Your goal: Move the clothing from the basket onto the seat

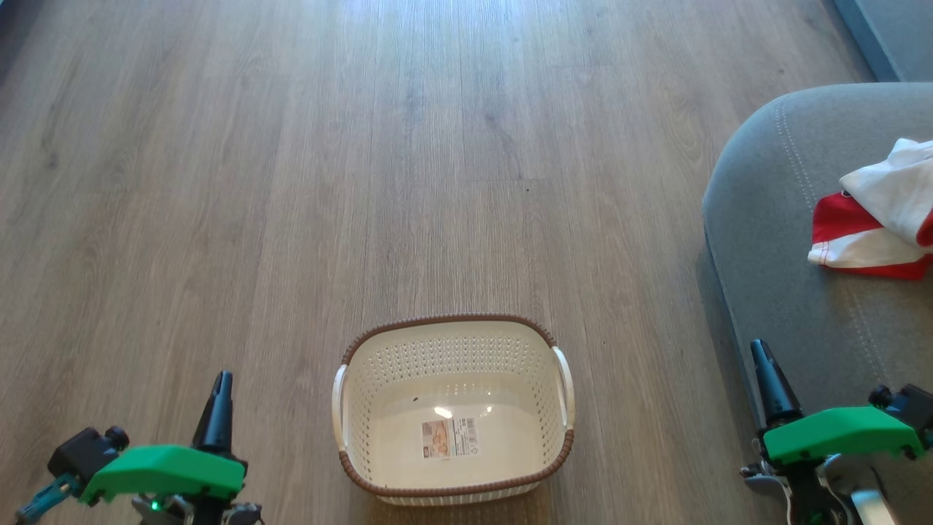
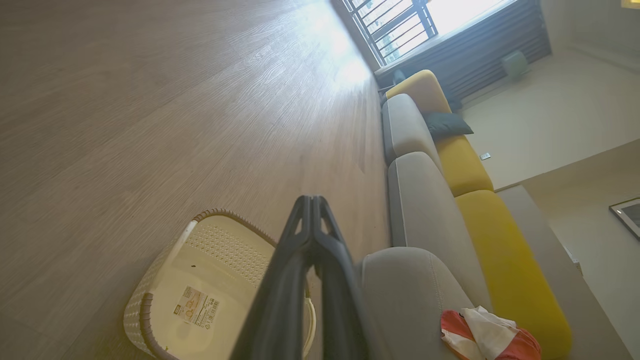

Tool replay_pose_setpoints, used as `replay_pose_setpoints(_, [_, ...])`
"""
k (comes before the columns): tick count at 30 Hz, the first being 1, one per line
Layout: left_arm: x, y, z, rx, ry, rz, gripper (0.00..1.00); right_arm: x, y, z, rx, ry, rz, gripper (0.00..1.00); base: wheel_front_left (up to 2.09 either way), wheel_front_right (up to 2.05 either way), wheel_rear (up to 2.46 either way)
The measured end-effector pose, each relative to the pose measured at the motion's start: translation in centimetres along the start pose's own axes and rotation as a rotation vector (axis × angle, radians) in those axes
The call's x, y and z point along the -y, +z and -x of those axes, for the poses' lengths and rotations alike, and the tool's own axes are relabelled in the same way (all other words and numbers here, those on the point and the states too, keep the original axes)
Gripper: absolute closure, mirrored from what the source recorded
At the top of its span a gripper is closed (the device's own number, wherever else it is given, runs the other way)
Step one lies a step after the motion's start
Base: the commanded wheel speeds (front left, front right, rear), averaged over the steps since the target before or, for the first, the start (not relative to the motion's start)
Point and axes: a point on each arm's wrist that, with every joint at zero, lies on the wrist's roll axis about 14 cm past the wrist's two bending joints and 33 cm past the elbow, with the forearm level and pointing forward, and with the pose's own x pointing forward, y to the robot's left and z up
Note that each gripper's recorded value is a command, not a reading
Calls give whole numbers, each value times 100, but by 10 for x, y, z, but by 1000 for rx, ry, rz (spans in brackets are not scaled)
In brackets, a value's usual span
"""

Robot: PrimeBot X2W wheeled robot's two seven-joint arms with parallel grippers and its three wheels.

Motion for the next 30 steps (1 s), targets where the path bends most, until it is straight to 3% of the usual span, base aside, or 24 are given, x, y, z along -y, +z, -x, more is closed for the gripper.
replay_pose_setpoints(30, [14, 0, -7, -36, -48, 362, 100, -9, 12, -4, 22, 27, -362, 100, 0, 0, 0])
